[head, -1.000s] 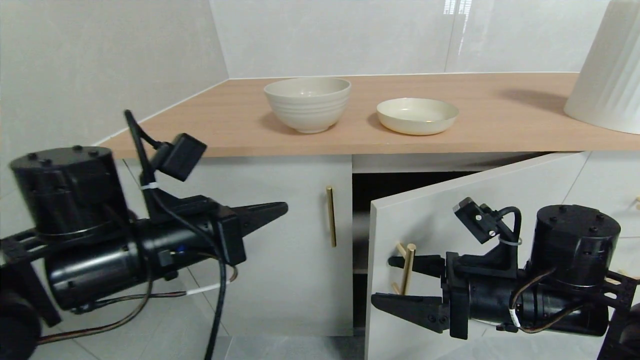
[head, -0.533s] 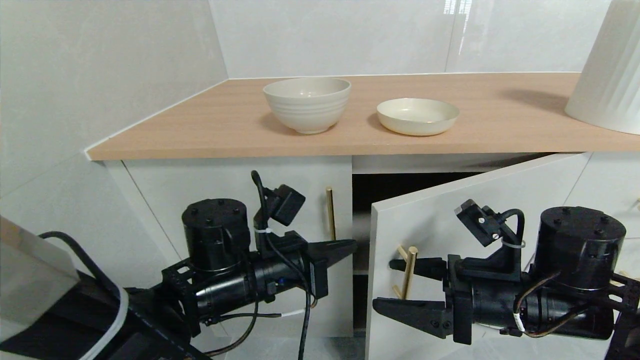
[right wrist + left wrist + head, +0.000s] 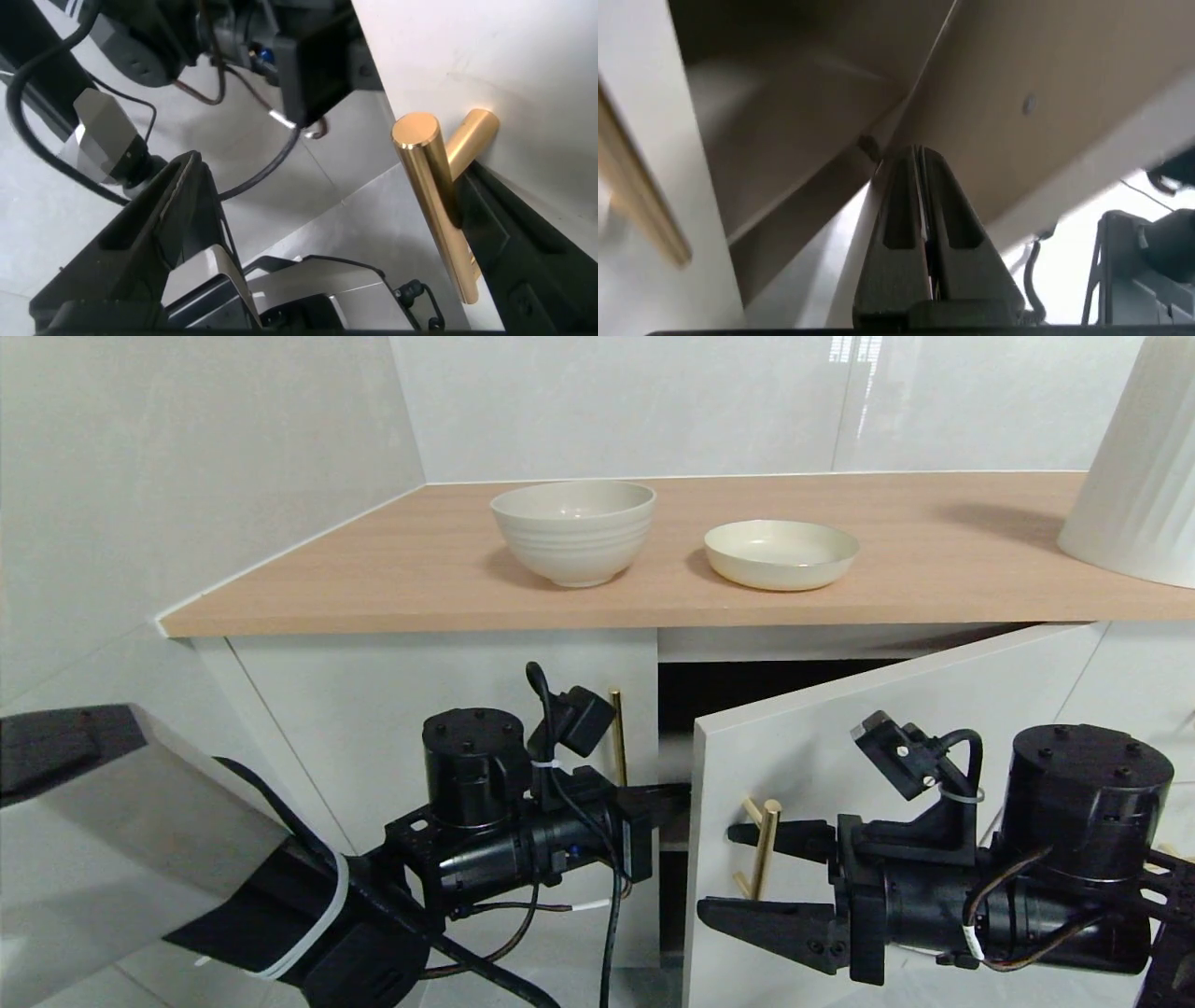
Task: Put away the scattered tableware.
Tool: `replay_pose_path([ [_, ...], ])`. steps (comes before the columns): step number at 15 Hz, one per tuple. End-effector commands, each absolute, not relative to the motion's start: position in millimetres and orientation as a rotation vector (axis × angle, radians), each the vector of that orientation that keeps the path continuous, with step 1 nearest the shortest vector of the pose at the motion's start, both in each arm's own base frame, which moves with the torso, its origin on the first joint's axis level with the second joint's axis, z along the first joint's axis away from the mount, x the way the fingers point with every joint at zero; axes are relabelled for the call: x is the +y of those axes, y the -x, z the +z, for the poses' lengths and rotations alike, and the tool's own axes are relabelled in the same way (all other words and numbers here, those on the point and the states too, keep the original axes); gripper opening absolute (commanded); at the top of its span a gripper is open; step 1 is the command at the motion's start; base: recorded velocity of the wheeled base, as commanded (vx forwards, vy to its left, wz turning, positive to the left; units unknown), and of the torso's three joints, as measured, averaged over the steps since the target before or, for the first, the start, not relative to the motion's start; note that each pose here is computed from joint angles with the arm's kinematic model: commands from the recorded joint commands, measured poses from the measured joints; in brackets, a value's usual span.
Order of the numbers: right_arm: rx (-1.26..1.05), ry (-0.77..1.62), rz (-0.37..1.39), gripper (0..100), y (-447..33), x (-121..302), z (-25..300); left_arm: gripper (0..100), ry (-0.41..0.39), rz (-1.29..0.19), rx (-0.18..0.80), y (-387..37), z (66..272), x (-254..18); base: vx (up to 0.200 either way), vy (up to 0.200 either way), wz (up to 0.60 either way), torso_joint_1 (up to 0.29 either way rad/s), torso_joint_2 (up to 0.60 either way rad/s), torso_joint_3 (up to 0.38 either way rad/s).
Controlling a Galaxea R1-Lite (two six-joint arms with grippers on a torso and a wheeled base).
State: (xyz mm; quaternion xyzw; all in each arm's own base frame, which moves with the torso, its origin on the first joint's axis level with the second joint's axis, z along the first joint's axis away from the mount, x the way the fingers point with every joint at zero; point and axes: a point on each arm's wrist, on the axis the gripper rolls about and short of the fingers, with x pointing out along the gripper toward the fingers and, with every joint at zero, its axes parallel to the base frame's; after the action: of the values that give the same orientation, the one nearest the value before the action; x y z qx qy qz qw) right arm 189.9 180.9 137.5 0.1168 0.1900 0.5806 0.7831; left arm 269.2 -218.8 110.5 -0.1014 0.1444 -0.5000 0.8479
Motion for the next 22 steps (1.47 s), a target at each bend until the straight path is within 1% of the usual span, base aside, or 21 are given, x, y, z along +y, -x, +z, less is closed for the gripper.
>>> replay_pose_path([
  [1,0.415,-0.252,1.250,100,-191,181,136,0,0.214,-1.083,0.295,-270,112,-225,0.000,0.000,0.00,0.000,0.00,0.000],
  [4,0.413,-0.252,1.244,100,-190,178,136,0,0.211,-1.116,0.298,-262,113,-233,0.000,0.000,0.00,0.000,0.00,0.000],
  [7,0.376,-0.220,1.191,100,-199,165,136,0,0.208,-1.137,0.299,-258,113,-239,0.000,0.000,0.00,0.000,0.00,0.000],
  [9,0.365,-0.219,1.164,100,-202,159,137,0,0.210,-1.141,0.284,-260,116,-241,0.000,0.000,0.00,0.000,0.00,0.000],
  [14,0.295,-0.244,0.990,100,-217,113,147,0,0.212,-1.147,0.273,-260,118,-243,0.000,0.000,0.00,0.000,0.00,0.000],
  [15,0.295,-0.244,0.990,100,-217,113,147,0,0.212,-1.147,0.273,-260,118,-243,0.000,0.000,0.00,0.000,0.00,0.000],
  [17,0.292,-0.247,0.973,100,-199,100,148,0,0.211,-1.149,0.275,-259,118,-243,0.000,0.000,0.00,0.000,0.00,0.000],
  [18,0.292,-0.247,0.973,100,-199,100,148,0,0.211,-1.149,0.275,-259,118,-243,0.000,0.000,0.00,0.000,0.00,0.000],
  [19,0.333,-0.220,0.989,100,-168,91,135,0,0.209,-1.158,0.284,-256,116,-245,0.000,0.000,0.00,0.000,0.00,0.000],
  [20,0.334,-0.216,0.989,100,-165,89,134,0,0.208,-1.160,0.285,-256,116,-245,0.000,0.000,0.00,0.000,0.00,0.000],
  [21,0.339,-0.204,0.990,100,-147,81,129,0,0.208,-1.162,0.287,-255,116,-246,0.000,0.000,0.00,0.000,0.00,0.000],
  [22,0.342,-0.205,0.986,100,-140,78,127,0,0.208,-1.163,0.285,-255,116,-246,0.000,0.000,0.00,0.000,0.00,0.000],
])
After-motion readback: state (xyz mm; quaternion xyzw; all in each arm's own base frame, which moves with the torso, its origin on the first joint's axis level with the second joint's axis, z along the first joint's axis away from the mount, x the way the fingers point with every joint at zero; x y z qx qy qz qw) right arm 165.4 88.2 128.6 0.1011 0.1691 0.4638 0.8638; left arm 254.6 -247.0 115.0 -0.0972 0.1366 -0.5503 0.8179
